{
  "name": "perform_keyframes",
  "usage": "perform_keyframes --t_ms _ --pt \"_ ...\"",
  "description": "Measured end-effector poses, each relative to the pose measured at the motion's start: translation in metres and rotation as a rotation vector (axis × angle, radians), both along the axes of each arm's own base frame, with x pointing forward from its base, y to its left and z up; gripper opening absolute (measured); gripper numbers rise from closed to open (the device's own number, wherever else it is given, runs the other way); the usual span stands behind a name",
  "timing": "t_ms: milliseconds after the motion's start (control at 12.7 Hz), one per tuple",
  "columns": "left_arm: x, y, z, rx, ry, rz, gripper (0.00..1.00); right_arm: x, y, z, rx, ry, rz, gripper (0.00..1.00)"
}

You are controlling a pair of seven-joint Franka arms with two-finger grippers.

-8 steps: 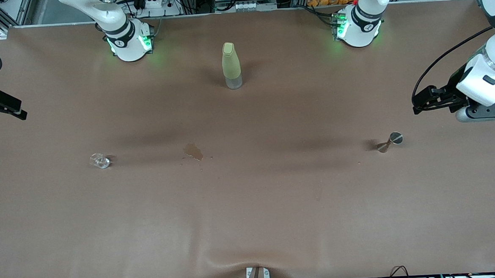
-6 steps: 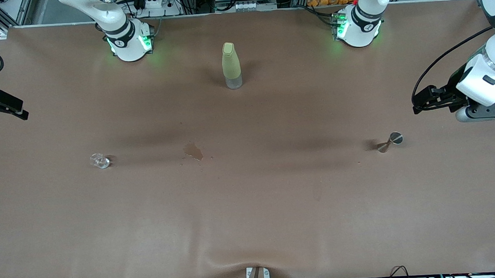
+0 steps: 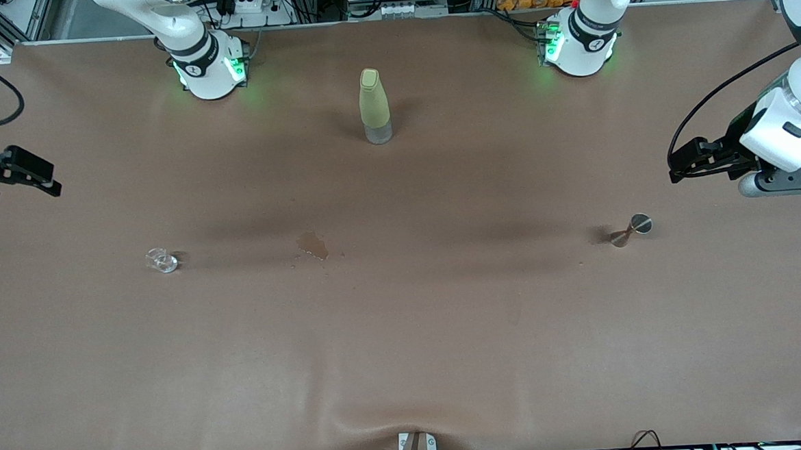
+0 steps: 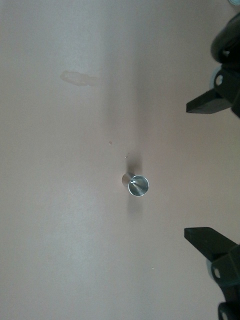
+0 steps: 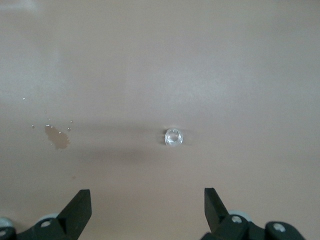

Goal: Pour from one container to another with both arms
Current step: 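Move the right gripper toward the clear glass beaker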

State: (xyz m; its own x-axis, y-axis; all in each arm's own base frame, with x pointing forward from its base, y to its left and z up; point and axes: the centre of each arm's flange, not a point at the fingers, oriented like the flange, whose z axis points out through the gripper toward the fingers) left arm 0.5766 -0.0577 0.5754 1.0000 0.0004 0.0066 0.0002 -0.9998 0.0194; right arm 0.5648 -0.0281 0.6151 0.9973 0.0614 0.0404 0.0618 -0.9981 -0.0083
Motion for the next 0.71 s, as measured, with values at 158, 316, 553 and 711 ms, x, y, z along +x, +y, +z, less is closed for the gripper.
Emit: perform_keyframes --t_ms 158,316,553,711 --pt "0.000 0.000 0.000 0.000 0.000 0.000 1.00 0.003 -0.002 -0.015 -0.001 0.011 0.014 1.00" --pt "0.000 0.000 0.000 0.000 0.000 0.000 1.00 0.005 -0.006 -0.022 -0.004 0.002 0.063 1.00" --pt "0.000 0.000 0.000 0.000 0.000 0.000 1.00 0.010 -0.027 -0.041 -0.008 -0.032 0.198 1.00" --pt "0.000 0.000 0.000 0.000 0.001 0.000 1.00 0.011 -0.047 -0.050 0.037 -0.062 0.285 1.00"
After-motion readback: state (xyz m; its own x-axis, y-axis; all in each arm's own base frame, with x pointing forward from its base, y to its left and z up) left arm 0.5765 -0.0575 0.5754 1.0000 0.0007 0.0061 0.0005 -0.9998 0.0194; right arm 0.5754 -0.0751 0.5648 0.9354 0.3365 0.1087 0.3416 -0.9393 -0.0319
